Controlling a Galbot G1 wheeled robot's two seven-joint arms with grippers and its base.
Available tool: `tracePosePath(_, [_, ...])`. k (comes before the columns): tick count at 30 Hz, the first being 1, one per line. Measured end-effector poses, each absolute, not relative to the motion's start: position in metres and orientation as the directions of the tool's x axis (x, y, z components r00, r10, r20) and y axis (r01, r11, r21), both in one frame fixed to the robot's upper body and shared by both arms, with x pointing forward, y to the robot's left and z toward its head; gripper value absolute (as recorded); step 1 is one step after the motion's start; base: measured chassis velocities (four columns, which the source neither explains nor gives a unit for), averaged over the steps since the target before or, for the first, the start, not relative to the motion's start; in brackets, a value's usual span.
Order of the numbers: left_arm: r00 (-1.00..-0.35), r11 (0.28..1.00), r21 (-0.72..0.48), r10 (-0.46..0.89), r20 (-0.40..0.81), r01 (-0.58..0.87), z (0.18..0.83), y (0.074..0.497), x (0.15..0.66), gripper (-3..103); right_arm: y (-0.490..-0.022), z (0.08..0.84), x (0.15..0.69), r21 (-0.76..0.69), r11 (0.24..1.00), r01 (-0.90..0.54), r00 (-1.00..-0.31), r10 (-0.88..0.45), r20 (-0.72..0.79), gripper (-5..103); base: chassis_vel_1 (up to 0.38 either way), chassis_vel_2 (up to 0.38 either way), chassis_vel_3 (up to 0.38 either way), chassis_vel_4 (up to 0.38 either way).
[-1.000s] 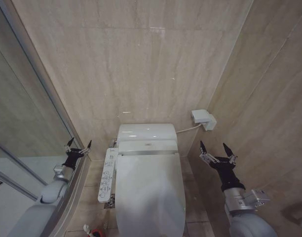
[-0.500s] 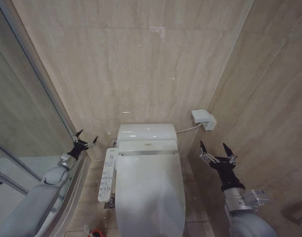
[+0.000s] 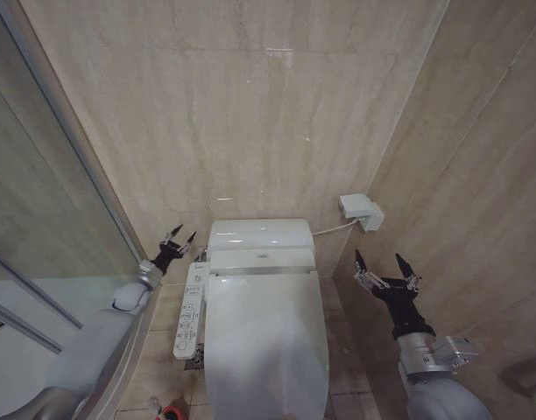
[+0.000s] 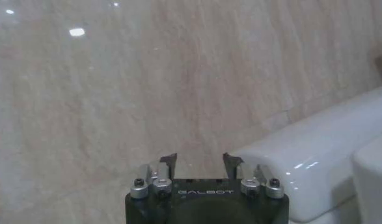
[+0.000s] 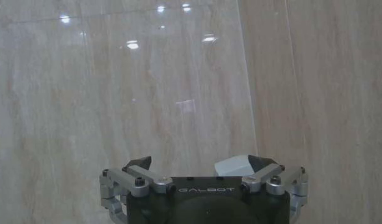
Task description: Open the toilet lid, clean the toilet bowl with a toilet brush, close the toilet lid, and flush.
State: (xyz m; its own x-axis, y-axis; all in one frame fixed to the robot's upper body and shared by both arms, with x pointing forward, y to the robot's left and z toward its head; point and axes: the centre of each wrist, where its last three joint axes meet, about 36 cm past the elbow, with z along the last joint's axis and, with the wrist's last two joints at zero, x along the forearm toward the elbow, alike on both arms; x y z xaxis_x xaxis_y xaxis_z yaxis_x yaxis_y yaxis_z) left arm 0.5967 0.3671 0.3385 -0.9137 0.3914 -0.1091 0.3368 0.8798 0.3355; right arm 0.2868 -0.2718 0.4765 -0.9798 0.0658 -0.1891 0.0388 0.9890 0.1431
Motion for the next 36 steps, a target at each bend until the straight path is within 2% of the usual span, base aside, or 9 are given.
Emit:
tracePosePath(2, [-0.910, 0.874, 0.336, 0.404, -0.099, 0.351, 0.335, 0.363, 0.597, 66, -0.272, 0.476, 0.287, 0.143, 0.989, 0.039, -0.980, 0.066, -0.189, 100, 0.000, 0.000, 0.000, 0.000])
tracePosePath(3, [-0.906, 0.868, 0.340, 0.412, -0.091, 0.361, 0.333, 0.362, 0.596, 38, -0.272, 0.476, 0.287, 0.143, 0.989, 0.039, -0.980, 0.066, -0.189, 100, 0.000, 0.000, 0.000, 0.000])
tracePosePath(10, [-0.903, 0.851, 0.369, 0.425, -0.065, 0.374, 0.326, 0.368, 0.593, 38, -0.272, 0.477, 0.287, 0.143, 0.989, 0.039, -0.980, 0.066, -0.189, 100, 0.000, 0.000, 0.000, 0.000])
tracePosePath(11, [-0.904, 0.849, 0.374, 0.424, -0.061, 0.373, 0.324, 0.370, 0.592, 11, -0.272, 0.476, 0.287, 0.143, 0.989, 0.039, -0.980, 0.066, -0.189, 100, 0.000, 0.000, 0.000, 0.000])
tracePosePath(17, [-0.904, 0.833, 0.408, 0.425, -0.040, 0.373, 0.320, 0.383, 0.586, 11, -0.272, 0.476, 0.287, 0.143, 0.989, 0.039, -0.980, 0.066, -0.189, 100, 0.000, 0.000, 0.000, 0.000])
tracePosePath(18, [-0.904, 0.827, 0.418, 0.426, -0.033, 0.375, 0.318, 0.387, 0.584, 0, -0.272, 0.476, 0.287, 0.143, 0.989, 0.039, -0.980, 0.066, -0.189, 100, 0.000, 0.000, 0.000, 0.000])
tracePosePath(36, [-0.887, 0.772, 0.476, 0.459, 0.041, 0.421, 0.296, 0.400, 0.572, 0, -0.272, 0.476, 0.287, 0.143, 0.989, 0.039, -0.980, 0.066, -0.189, 100, 0.000, 0.000, 0.000, 0.000])
